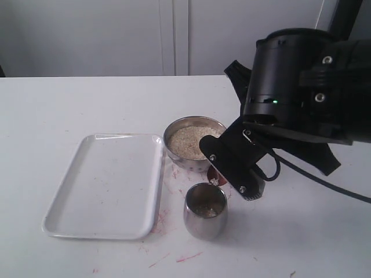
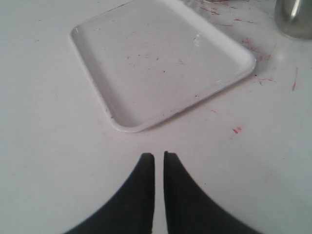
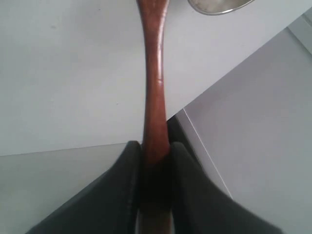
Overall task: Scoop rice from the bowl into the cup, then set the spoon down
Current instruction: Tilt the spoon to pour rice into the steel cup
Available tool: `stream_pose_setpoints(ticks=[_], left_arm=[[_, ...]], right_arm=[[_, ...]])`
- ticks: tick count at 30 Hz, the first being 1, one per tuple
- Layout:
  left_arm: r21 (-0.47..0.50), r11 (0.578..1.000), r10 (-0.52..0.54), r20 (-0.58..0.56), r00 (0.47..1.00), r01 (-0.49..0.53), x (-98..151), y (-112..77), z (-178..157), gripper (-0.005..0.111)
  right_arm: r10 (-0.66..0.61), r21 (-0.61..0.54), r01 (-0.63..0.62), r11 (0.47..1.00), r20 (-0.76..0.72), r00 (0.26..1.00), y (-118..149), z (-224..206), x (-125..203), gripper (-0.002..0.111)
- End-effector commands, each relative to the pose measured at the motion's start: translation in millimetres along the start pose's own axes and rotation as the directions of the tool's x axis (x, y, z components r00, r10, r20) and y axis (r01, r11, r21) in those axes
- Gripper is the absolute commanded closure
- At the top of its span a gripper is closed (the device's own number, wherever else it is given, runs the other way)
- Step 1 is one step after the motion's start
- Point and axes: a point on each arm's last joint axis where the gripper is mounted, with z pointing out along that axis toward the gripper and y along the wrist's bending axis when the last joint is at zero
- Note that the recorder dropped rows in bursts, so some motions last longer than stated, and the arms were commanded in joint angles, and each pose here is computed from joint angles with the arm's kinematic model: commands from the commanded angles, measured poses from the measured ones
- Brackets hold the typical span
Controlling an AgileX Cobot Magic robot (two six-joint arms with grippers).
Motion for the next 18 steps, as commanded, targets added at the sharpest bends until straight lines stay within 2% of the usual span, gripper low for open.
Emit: stream_pose_setpoints(ticks=[1,18], left_arm=[[0.012,1.0,-0.014,-0.003,1.0,0.014,1.6,-1.0,0.3,0.092],[0.012,1.0,-0.014,-0.003,1.0,0.014,1.6,-1.0,0.3,0.092]], right_arm=[[-0.007,-0.007,0.007,1.0,0.008,1.0,1.5,-2.4,-2.5,0.108],[-0.004,0.007,0.004,1.0,0.008,1.0,0.9,-6.0,-6.2,0.108]])
